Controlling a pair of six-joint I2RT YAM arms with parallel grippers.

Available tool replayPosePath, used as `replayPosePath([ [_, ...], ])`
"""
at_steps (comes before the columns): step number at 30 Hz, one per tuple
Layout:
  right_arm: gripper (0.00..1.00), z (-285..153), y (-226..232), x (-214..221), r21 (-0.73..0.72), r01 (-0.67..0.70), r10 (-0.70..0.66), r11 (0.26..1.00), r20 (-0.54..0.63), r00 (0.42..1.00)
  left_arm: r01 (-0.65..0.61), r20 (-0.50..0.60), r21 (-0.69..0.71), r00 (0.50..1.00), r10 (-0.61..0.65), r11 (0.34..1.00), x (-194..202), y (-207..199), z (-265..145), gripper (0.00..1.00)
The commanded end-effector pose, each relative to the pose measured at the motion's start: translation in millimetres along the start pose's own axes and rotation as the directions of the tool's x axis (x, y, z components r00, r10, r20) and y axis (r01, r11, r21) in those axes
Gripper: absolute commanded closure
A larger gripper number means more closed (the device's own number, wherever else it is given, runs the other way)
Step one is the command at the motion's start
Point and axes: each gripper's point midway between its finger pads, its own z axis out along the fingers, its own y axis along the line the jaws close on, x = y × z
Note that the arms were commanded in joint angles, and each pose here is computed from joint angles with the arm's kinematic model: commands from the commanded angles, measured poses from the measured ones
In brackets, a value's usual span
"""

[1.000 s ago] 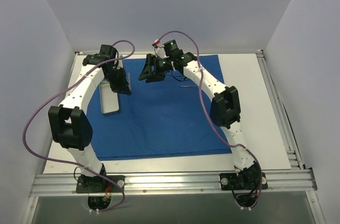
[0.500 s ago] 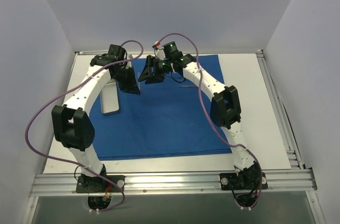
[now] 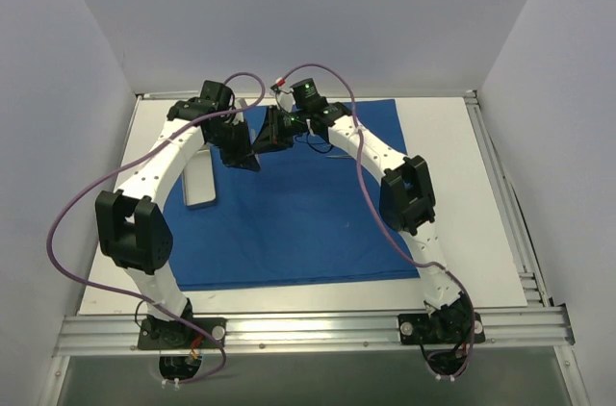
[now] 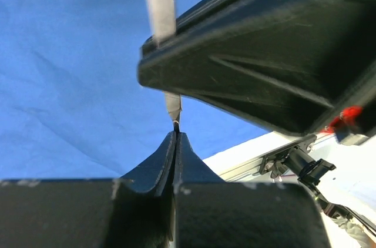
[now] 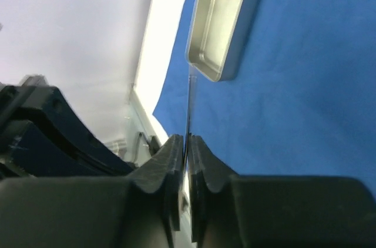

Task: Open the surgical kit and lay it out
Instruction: Place the medical item in the surgical kit.

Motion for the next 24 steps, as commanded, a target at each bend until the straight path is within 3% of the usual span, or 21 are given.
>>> replayPosePath([
  [1,0.97,-12.2,36.4,-0.5,-0.105,0.063,-0.063,0.992,0.009,0.998,-0.045,0.066,0.083,0.997,0.040,0.996,-15.7,-22.6,-9.4,0.98],
  [3,1.00,-13.0,36.3,-0.8,-0.102,0.082,-0.081,0.991,0.013,0.997,-0.052,0.064,0.088,0.997,0.046,0.995,-15.3,-23.7,-10.6,0.96],
  [6,1.00,-24.7,27.1,-0.3,-0.067,0.095,-0.094,0.993,0.015,0.995,-0.071,0.056,0.110,0.996,0.066,0.991,-13.8,-24.1,-15.1,0.71],
  [7,1.00,-31.0,21.8,2.5,-0.048,0.095,-0.095,0.994,0.004,0.995,-0.094,0.069,0.129,0.994,0.085,0.987,-14.6,-25.0,-21.2,0.57],
  [9,1.00,-51.1,17.3,0.7,-0.016,0.139,-0.139,0.990,0.012,0.990,-0.095,0.104,0.165,0.991,0.079,0.982,-22.2,-15.8,-25.3,0.48],
  [11,1.00,-65.1,3.6,14.1,0.013,0.209,-0.209,0.978,-0.038,0.977,-0.151,0.166,0.299,0.981,0.104,0.942,-29.7,-27.0,-40.7,0.42],
  [12,1.00,-75.8,8.7,23.2,0.010,0.238,-0.237,0.971,-0.061,0.970,-0.122,0.162,0.330,0.984,0.071,0.936,-30.6,-12.6,-39.7,0.42],
  [15,1.00,-90.9,12.8,56.1,-0.062,0.336,-0.341,0.940,-0.129,0.931,-0.202,0.211,0.464,0.971,0.114,0.862,-32.8,-20.0,-52.5,0.39],
  [19,1.00,-101.4,29.5,92.0,-0.181,0.336,-0.366,0.924,-0.167,0.916,-0.284,0.230,0.546,0.955,0.185,0.788,-21.1,-30.4,-59.5,0.40],
  [24,1.00,-112.6,50.9,112.1,-0.282,0.317,-0.379,0.905,-0.201,0.903,-0.374,0.294,0.684,0.927,0.232,0.626,-11.8,-62.9,-77.5,0.42],
])
